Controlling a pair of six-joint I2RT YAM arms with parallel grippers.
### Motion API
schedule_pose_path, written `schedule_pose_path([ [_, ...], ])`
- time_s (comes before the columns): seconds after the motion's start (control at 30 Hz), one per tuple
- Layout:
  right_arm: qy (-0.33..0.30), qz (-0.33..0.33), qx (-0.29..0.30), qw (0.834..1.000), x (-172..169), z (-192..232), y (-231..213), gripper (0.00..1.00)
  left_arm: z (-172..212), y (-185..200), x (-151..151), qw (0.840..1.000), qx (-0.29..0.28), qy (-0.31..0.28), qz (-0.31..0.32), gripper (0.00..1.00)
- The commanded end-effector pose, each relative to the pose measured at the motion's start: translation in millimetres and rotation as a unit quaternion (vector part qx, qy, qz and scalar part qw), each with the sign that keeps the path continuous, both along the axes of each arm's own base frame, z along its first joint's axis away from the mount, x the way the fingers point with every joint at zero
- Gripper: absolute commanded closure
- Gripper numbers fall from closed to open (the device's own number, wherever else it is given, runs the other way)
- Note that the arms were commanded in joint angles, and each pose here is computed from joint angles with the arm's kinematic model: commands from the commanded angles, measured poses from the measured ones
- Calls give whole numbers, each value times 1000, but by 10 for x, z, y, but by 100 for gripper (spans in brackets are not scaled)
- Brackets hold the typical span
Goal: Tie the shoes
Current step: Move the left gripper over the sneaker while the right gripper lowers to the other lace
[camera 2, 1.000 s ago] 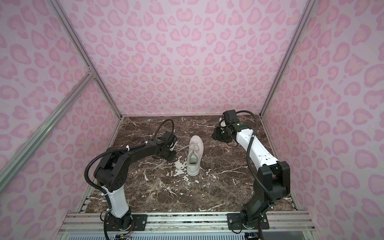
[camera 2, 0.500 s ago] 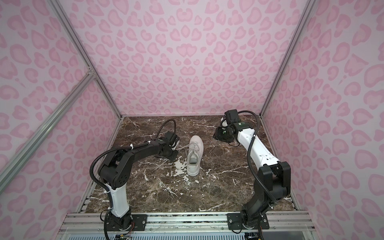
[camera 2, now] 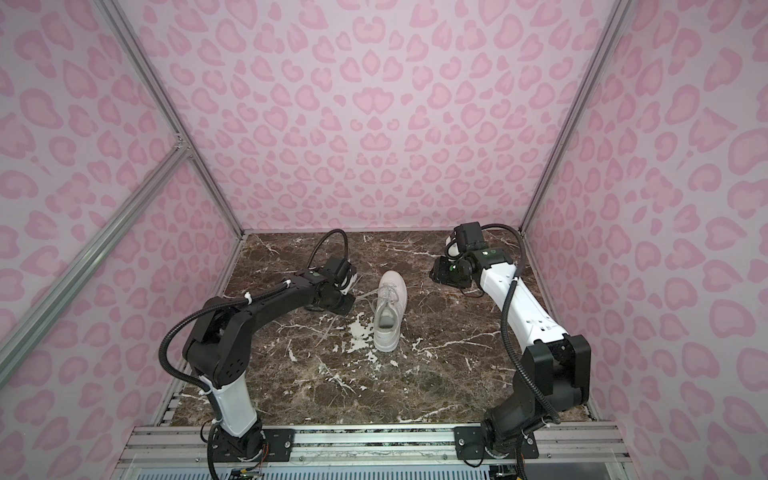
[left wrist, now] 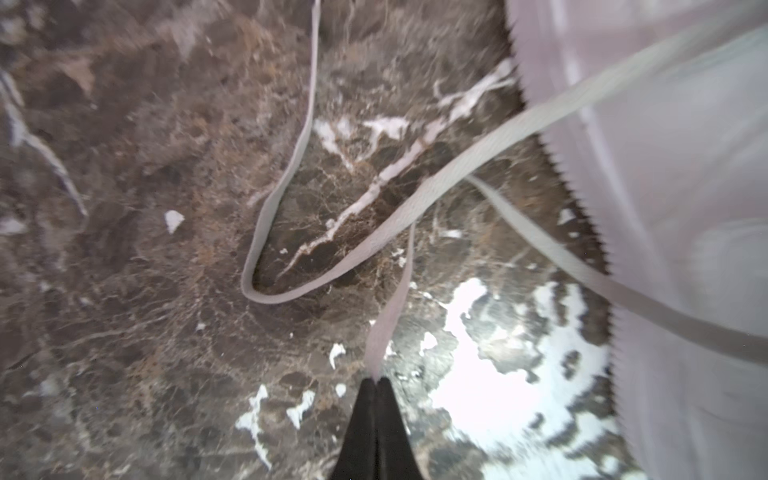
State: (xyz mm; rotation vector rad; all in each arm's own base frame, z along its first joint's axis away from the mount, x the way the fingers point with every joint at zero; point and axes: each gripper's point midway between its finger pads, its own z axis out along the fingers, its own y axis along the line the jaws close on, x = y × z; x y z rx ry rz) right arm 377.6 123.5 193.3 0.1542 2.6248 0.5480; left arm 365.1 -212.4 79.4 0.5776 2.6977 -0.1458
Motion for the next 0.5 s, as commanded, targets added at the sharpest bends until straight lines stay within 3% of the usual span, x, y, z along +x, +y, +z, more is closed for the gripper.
schedule_pose_path([
  [0.0,-2,4,6,1000,-14,-22,15,49,355,-81,-145,999,-43,20,2,97],
  [0.23,2,5,5,1000,-58,-51,-11,49,1300,-498,-64,989,-137,-31,-34,97],
  [0.37,0,-4,6,1000,-69,-27,-85,49,1783,-863,173,973,-218,-62,-48,97],
  [0.47,0,-11,6,1000,-99,-14,-162,49,1991,-1222,288,956,-279,-51,-75,97],
])
